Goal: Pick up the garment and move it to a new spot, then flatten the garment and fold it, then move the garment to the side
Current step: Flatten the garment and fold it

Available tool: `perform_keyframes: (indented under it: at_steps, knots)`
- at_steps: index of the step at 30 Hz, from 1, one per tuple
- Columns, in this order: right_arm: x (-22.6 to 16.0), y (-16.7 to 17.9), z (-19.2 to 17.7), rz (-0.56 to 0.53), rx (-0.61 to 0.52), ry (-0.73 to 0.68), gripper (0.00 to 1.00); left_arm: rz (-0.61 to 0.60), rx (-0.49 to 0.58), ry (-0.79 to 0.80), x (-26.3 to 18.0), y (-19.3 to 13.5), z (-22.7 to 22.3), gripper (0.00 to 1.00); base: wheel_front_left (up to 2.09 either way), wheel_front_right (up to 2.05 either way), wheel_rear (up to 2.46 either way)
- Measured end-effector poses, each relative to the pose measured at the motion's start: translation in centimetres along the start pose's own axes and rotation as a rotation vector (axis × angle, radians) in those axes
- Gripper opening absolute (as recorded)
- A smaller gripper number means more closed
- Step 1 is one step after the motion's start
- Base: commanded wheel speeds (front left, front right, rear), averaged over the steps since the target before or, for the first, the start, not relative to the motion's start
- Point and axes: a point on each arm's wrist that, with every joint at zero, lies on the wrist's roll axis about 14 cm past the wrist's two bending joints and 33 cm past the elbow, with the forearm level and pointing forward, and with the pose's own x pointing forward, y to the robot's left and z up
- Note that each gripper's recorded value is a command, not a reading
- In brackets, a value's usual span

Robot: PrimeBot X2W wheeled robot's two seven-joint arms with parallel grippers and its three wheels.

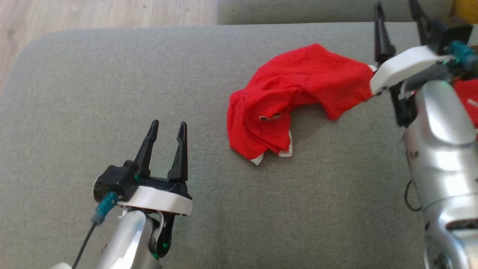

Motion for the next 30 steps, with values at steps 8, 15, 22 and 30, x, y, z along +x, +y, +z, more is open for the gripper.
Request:
perform_keyframes:
  at_steps: [8, 15, 22, 30]
  knots:
    - [-6.7, 1.5, -0.9, 0.007, 0.116, -0.091, 1.0, -0.031, 0.003, -0.041, -0.1, -1.3, 1.3, 1.0, 0.0, 0.0, 0.0]
    - [-13.6, 2.3, -4.9, -0.039, 0.2, -0.037, 1.0, -0.047, -0.006, -0.033, -0.5, -2.0, 0.9, 1.0, 0.0, 0.0, 0.0]
    - [-16.1, 3.2, -6.1, -0.037, 0.234, -0.004, 1.0, -0.054, -0.002, -0.027, -0.5, -2.2, 0.6, 1.0, 0.0, 0.0, 0.0]
    - [-15.0, 7.7, -6.1, 0.104, 0.217, 0.036, 1.0, -0.025, 0.0, -0.022, -1.2, -1.3, 0.5, 1.0, 0.0, 0.0, 0.0]
